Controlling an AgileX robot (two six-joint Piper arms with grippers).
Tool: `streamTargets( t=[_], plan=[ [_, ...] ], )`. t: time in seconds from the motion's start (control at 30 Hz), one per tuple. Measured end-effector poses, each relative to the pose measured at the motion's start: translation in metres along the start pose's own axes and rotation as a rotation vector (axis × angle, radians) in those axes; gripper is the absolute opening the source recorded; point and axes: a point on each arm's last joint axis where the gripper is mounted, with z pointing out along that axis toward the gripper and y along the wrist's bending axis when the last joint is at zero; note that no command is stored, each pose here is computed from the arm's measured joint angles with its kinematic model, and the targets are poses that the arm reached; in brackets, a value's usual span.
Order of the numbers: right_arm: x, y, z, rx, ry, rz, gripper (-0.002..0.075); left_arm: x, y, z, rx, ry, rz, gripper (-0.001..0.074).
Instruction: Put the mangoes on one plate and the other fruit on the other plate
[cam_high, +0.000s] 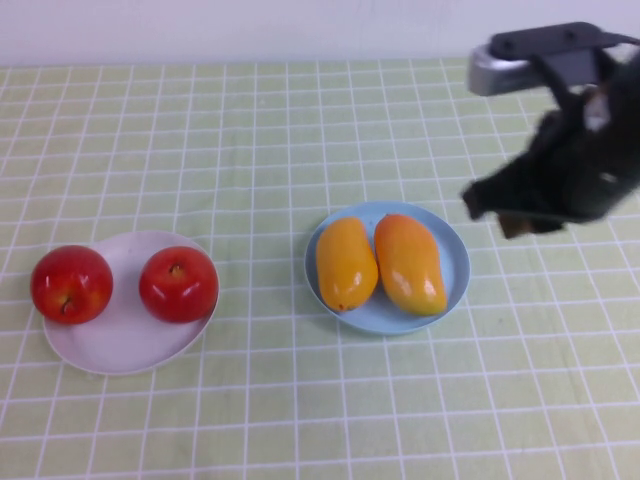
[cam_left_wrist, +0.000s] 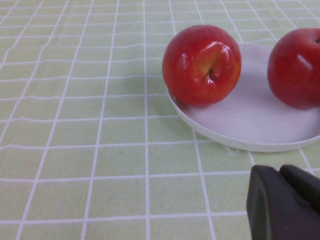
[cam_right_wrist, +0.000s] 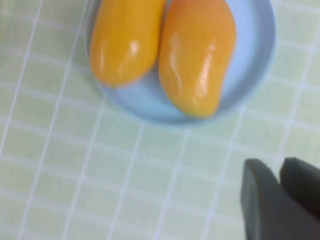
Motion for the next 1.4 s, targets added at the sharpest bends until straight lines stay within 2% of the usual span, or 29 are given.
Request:
streamTargets(
  t=[0.07,0.17,0.47,0.67,0.83,0.97,1.13,1.27,1.4],
  plan=[
    [0.021,-0.005,-0.020,-0.001,-0.005,-0.009,0.0017,0.000,0.000,0.000,0.000,0.000,0.000,0.0002],
    [0.051,-0.011,-0.048,-0.022,-0.034,-0.014,-0.0005,0.000,0.000,0.000,0.000,0.000,0.000,0.0002],
    [0.144,-0.026,-0.109,-0.125,-0.134,0.005,-0.0014,0.000,0.000,0.000,0.000,0.000,0.000,0.0002],
    [0.180,-0.037,-0.136,-0.120,-0.243,-0.007,-0.0014,0.000,0.000,0.000,0.000,0.000,0.000,0.0002],
    [0.194,-0.049,-0.106,-0.015,-0.273,-0.030,-0.0014,0.000,0.000,0.000,0.000,0.000,0.000,0.0002],
    [0.199,-0.064,-0.072,0.061,-0.523,0.013,-0.0014,0.000,0.000,0.000,0.000,0.000,0.000,0.0002],
    [0.223,-0.089,-0.025,0.194,-0.821,0.127,-0.0014,0.000,0.000,0.000,0.000,0.000,0.000,0.0002],
    [0.252,-0.100,0.001,0.289,-0.991,0.187,-0.0014,0.000,0.000,0.000,0.000,0.000,0.000,0.0002],
    [0.274,-0.102,0.017,0.327,-1.094,0.227,-0.0015,0.000,0.000,0.000,-0.001,0.000,0.001,0.0002]
  ],
)
